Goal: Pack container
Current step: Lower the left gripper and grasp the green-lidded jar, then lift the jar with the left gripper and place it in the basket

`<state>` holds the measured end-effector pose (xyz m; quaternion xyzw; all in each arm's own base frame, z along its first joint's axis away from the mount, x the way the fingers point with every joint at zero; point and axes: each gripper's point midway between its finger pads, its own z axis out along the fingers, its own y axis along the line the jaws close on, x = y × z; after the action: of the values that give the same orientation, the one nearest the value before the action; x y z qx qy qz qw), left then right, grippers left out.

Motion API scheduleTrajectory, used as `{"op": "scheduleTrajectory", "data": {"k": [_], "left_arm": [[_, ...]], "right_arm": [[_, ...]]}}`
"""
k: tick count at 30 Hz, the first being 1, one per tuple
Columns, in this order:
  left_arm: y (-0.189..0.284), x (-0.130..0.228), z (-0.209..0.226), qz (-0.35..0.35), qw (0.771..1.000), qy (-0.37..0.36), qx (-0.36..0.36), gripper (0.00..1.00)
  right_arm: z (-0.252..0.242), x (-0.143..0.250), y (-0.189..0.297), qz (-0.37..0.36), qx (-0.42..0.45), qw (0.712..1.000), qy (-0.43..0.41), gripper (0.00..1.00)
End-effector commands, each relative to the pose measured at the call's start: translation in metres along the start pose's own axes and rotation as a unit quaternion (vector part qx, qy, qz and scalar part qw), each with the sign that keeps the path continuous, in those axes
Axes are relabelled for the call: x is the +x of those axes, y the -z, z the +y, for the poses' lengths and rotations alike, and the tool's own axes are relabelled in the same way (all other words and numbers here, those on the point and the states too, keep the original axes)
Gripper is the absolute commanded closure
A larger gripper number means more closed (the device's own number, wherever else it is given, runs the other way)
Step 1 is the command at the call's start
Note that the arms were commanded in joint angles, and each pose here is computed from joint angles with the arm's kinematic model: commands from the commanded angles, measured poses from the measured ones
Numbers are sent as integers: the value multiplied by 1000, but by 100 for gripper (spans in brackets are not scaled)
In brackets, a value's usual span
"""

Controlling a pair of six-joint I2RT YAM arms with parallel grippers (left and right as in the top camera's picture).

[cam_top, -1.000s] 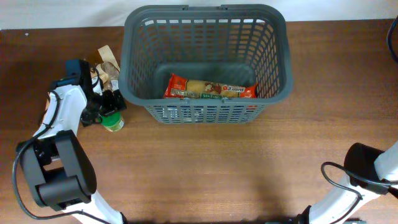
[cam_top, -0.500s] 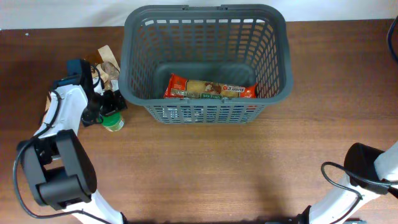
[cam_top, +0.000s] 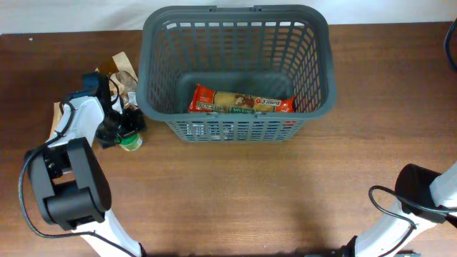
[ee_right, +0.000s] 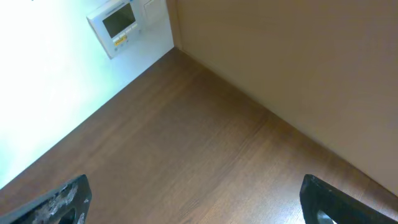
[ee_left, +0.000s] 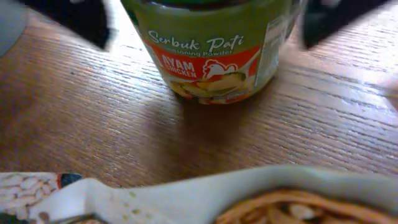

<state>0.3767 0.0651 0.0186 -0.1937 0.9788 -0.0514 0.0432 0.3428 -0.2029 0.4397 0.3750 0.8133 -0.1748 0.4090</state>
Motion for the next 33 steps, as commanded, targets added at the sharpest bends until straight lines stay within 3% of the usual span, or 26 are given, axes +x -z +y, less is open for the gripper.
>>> {"op": "scheduleTrajectory", "data": {"k": [1,2,3,18,23,28,33], "left_arm": [[0,-3,-4,-2,1000,-1,8,68],[0,-3,-4,-2,1000,-1,8,80],[0,-3,-4,-2,1000,-1,8,98],[12,-3,-10,7,1000,-1,20,98],[56,-30,-19,-36,999,-23,25,98],[150,-79,-38,-153,987,-38,44,98],[235,-101,-51,-254,964,-51,60,98]], "right_arm": [[-4,0,-1,1,10,1000,-3,1],[-4,0,-1,1,10,1000,-3,1],[-4,0,-1,1,10,1000,-3,1],[-4,0,-1,1,10,1000,-3,1],[-4,0,-1,1,10,1000,-3,1],[-4,0,-1,1,10,1000,-3,1],[-4,0,-1,1,10,1000,-3,1]]}}
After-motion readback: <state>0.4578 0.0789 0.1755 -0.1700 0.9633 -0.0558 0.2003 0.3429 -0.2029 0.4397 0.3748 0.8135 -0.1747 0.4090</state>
